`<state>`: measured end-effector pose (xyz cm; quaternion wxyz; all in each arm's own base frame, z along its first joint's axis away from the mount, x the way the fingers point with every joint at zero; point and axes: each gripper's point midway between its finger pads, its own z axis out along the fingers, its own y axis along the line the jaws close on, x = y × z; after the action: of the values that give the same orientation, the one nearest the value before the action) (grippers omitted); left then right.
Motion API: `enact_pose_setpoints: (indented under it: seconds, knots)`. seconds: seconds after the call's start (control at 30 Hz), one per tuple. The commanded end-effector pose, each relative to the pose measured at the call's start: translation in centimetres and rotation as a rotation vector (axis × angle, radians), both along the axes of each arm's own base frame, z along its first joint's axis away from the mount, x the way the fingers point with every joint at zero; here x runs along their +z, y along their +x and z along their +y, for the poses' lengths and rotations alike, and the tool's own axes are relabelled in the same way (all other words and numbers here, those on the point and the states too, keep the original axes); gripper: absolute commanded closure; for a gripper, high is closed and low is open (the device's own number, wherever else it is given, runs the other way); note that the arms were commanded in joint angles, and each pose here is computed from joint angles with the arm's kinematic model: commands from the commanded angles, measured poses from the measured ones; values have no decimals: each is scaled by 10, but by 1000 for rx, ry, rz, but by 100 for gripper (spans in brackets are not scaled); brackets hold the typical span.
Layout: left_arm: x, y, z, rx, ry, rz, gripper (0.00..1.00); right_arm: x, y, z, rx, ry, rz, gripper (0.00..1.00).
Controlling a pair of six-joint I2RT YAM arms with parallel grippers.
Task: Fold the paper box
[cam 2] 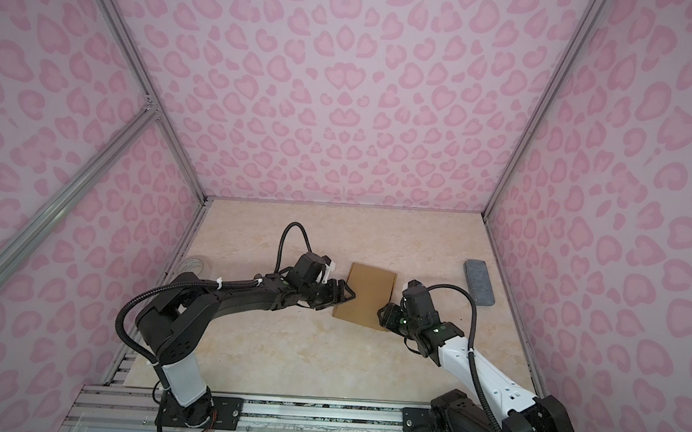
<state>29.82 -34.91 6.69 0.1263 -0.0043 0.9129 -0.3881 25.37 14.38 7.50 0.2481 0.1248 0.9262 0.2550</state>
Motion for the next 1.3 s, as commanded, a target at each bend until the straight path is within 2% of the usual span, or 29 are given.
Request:
enact_pose_setpoints:
  seconds: [0.0,0.3,0.57,0.97,1.07,1.27]
  knots:
    - [5,-2,-5,-1,-24,-14,23,-5,-2,-4,3,-21,5,44]
    - [5,-19,-14,-8,-42,-4,23,-11,2,-10,-3,-42,7,44]
    - [2,-21,-10,6,-22,-3,23,-7,9,-27,-25,-76,1,44]
    - [7,-23,8,17,77,-23,23,-6,20,-33,4,-126,-21,45]
    - [14,-23,15,27,113,-46,23,-12,20,-27,31,-110,1,45]
    - [20,-31,-1,-12,85,-46,23,-17,22,-20,52,-82,17,46]
